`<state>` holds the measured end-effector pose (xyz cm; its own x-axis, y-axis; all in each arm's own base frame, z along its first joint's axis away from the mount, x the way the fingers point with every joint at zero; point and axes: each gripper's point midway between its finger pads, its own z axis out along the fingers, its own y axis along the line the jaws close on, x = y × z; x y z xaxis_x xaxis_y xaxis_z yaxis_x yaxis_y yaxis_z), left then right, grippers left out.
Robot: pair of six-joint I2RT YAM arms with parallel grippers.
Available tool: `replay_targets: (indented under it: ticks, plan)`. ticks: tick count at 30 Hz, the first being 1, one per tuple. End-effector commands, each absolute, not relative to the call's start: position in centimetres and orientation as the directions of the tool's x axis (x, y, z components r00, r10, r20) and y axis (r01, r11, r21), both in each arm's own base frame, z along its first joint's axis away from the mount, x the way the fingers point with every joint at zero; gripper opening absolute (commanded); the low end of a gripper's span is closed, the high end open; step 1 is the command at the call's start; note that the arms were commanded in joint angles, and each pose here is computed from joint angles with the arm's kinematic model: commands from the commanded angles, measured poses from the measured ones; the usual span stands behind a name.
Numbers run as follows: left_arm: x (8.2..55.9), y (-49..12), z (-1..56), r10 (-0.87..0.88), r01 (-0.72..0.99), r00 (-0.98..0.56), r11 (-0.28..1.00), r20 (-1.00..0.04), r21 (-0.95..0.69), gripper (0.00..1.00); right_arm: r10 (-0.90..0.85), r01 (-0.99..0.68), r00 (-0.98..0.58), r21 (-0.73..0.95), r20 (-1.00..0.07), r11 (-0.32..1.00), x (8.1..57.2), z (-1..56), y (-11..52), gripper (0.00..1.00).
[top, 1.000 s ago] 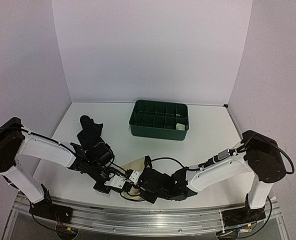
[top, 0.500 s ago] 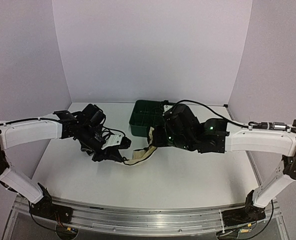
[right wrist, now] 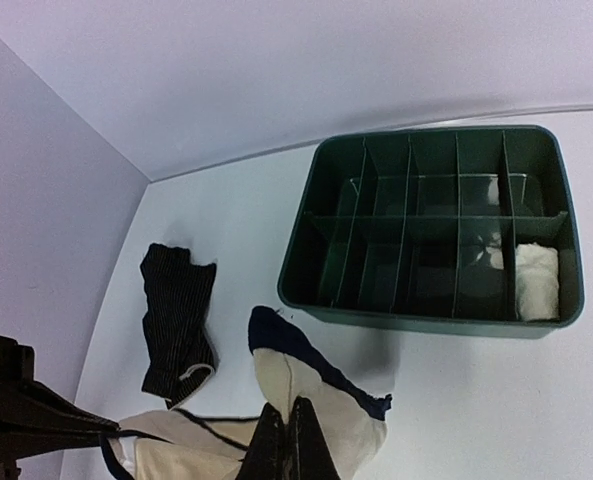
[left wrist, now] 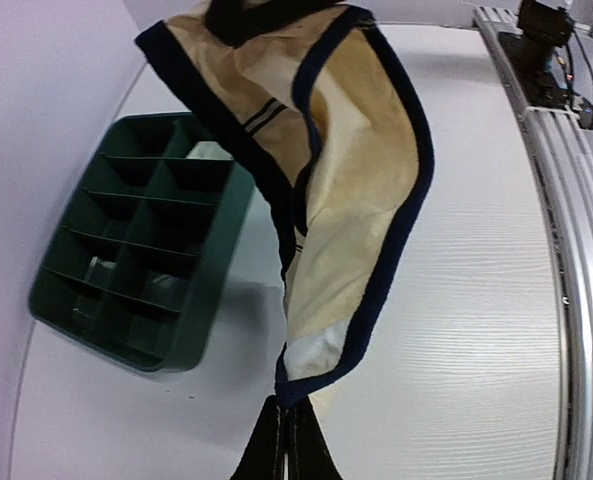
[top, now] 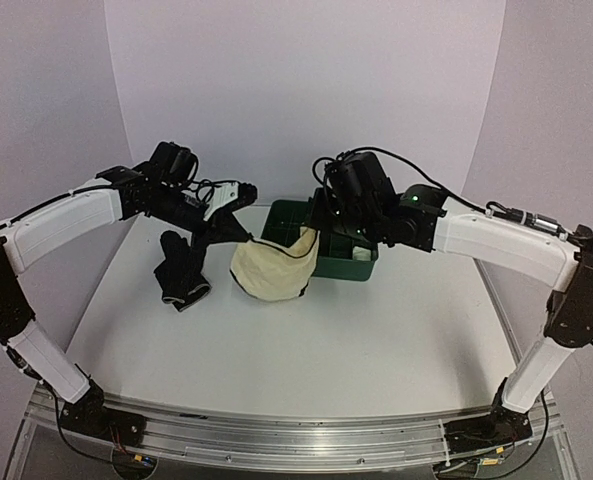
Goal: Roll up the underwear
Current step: Flatten out the underwear at the center of the board.
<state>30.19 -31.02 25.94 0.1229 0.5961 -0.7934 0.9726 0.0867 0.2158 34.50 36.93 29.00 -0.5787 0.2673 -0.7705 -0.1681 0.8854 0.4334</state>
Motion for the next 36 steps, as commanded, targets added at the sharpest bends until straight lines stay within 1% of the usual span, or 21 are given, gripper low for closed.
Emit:
replay_targets:
  ticks: [1, 3, 5, 8, 9, 13, 17, 23, 29, 33, 36]
  plan:
    - [33.3, -30.5, 30.3, 0.579, 0.906, 0.259, 0.132, -0.773, 0.402, 0.00, 0.283, -0.234, -0.568, 0.482, -0.773, 0.845, 34.5, 31.7, 38.1, 0.00]
    - [32.6, -30.2, 31.1, 0.562, 0.890, 0.300, 0.125, -0.770, 0.438, 0.00, 0.302, -0.215, -0.613, 0.521, -0.730, 0.826, 33.6, 30.0, 37.9, 0.00]
    - [31.0, -29.9, 29.7, 0.562, 0.895, 0.321, 0.083, -0.762, 0.437, 0.00, 0.325, -0.166, -0.659, 0.553, -0.678, 0.817, 32.4, 27.4, 37.0, 0.00]
    - [27.3, -29.3, 24.7, 0.593, 0.923, 0.312, -0.005, -0.742, 0.385, 0.00, 0.339, -0.084, -0.725, 0.566, -0.599, 0.820, 29.8, 21.9, 35.7, 0.00]
    - [25.8, -29.2, 23.3, 0.595, 0.930, 0.313, -0.036, -0.740, 0.365, 0.00, 0.336, -0.082, -0.744, 0.579, -0.577, 0.811, 28.8, 20.6, 36.1, 0.00]
    - [17.9, -29.8, 16.3, 0.606, 0.946, 0.323, -0.191, -0.727, 0.260, 0.00, 0.281, -0.014, -0.851, 0.555, -0.443, 0.831, 24.9, 12.1, 36.8, 0.00]
    - [12.4, -29.5, 12.5, 0.626, 0.956, 0.274, -0.263, -0.730, 0.133, 0.00, 0.303, 0.080, -0.889, 0.536, -0.342, 0.840, 22.1, 7.0, 34.9, 0.00]
    - [8.1, -28.8, 9.3, 0.648, 0.943, 0.255, -0.330, -0.718, 0.038, 0.00, 0.290, 0.118, -0.920, 0.518, -0.265, 0.847, 20.0, 5.1, 33.4, 0.01]
    - [5.0, -29.5, 8.0, 0.635, 0.921, 0.266, -0.390, -0.726, -0.005, 0.00, 0.275, 0.177, -0.947, 0.446, -0.166, 0.877, 17.8, 3.6, 31.7, 0.11]
    - [3.5, -29.5, 7.2, 0.627, 0.898, 0.295, -0.439, -0.721, -0.015, 0.00, 0.273, 0.207, -0.956, 0.415, -0.106, 0.886, 16.3, 2.7, 30.5, 0.21]
    - [2.9, -29.3, 7.0, 0.622, 0.883, 0.324, -0.469, -0.713, -0.008, 0.01, 0.240, 0.184, -0.966, 0.392, -0.098, 0.901, 15.4, 3.1, 29.4, 0.23]
